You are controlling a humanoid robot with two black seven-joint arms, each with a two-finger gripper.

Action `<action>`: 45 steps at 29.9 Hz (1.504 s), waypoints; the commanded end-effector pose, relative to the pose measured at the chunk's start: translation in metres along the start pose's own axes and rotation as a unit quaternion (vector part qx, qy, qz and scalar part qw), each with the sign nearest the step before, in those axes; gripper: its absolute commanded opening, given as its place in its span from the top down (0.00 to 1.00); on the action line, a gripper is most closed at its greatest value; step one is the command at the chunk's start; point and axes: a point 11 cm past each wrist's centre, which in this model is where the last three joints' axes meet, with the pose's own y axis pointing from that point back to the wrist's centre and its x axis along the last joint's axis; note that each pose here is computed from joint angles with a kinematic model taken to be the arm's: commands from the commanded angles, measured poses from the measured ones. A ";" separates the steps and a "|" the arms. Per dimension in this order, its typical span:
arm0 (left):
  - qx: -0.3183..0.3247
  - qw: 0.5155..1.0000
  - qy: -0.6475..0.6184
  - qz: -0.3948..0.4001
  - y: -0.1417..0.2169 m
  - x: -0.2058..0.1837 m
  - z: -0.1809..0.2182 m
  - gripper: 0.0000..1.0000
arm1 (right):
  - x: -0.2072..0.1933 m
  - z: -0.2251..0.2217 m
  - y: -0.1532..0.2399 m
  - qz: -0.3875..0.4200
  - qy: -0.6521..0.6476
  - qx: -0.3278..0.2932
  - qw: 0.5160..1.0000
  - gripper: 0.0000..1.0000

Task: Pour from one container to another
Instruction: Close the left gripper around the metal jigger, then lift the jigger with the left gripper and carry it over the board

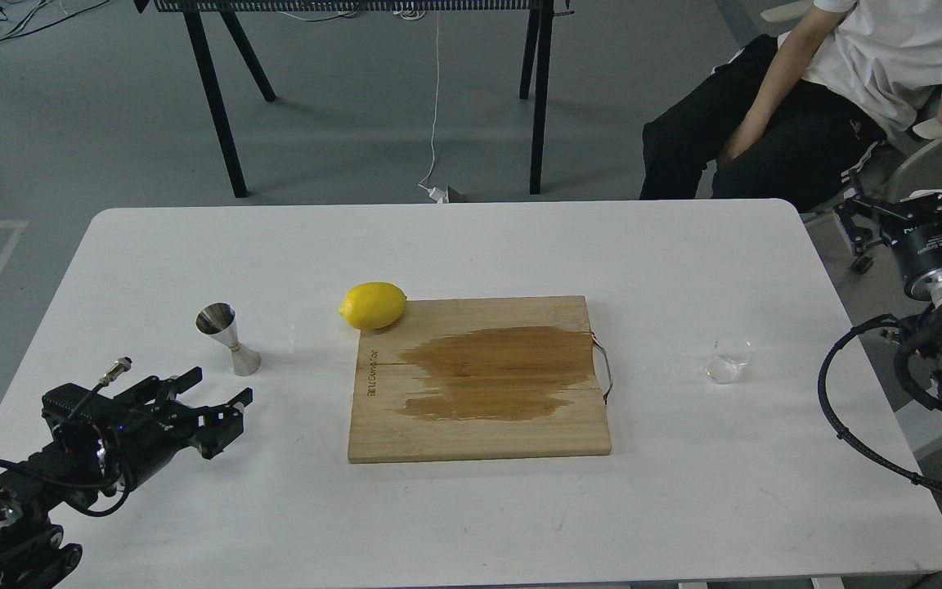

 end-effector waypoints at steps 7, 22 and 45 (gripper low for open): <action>0.020 1.000 -0.008 0.018 -0.021 0.021 -0.013 0.24 | 0.001 0.000 0.001 0.001 0.000 -0.001 1.000 0.00; 0.029 0.999 0.007 0.024 -0.035 0.022 -0.009 0.53 | 0.001 0.001 0.001 0.001 -0.004 0.002 1.000 0.00; -0.033 0.991 -0.037 0.127 -0.037 0.124 0.003 0.93 | 0.005 -0.007 0.002 0.008 0.001 0.008 1.000 0.00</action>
